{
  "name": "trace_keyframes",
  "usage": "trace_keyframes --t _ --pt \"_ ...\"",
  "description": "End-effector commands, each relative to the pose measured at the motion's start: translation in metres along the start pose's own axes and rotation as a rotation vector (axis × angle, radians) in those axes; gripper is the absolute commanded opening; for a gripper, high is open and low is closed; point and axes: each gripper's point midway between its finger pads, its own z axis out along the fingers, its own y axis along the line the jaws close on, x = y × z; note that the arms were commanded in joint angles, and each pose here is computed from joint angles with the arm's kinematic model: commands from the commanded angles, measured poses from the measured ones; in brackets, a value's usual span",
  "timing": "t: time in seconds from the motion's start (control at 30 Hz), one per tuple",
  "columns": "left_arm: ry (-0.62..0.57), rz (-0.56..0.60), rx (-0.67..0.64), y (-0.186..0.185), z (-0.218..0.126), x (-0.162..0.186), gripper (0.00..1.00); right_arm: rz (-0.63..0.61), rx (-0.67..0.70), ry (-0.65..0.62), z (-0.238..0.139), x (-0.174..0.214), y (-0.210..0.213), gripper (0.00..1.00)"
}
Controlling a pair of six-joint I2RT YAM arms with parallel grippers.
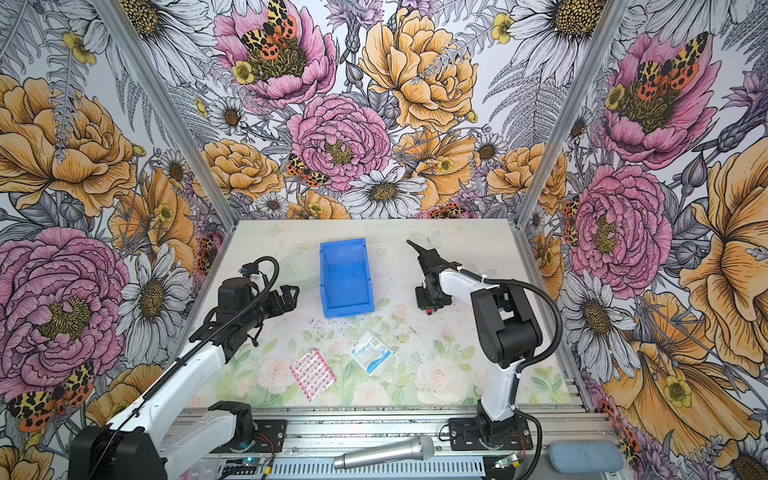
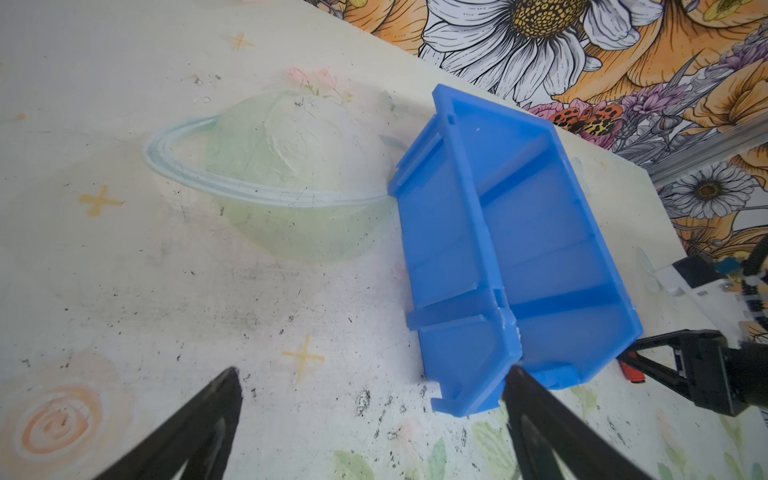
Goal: Put the screwdriver in the bin
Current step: 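Lift the screwdriver with the right gripper and carry it over the blue bin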
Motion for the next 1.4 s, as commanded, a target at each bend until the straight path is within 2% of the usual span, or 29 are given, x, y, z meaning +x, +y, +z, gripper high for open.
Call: trace_keyframes --t 0.0,0.17,0.37,0.5,0.7,1.03,1.37 --pt "-0.019 -0.002 0.013 -0.003 -0.002 -0.002 0.99 -0.027 0.0 -0.018 -0.007 0.0 0.006 0.02" --pt "-0.02 -0.006 0.012 -0.003 -0.002 -0.002 0.99 -0.027 -0.037 -0.118 -0.046 -0.008 0.019 0.0" --pt "-0.016 -0.023 0.012 -0.001 -0.001 0.003 0.99 0.011 -0.129 -0.275 -0.11 -0.017 0.041 0.0" --pt "-0.016 -0.022 0.006 0.001 -0.002 0.005 0.99 0.036 -0.212 -0.322 -0.138 -0.013 0.067 0.0" --pt "-0.026 -0.017 -0.004 0.002 -0.008 0.006 0.99 0.006 -0.317 -0.361 -0.167 -0.018 0.114 0.0" --pt "-0.029 -0.032 -0.014 0.007 -0.014 0.012 0.99 -0.087 -0.43 -0.379 -0.188 -0.048 0.19 0.0" --pt "-0.049 -0.052 -0.02 0.01 -0.017 0.014 0.99 -0.138 -0.485 -0.374 -0.168 -0.088 0.251 0.0"
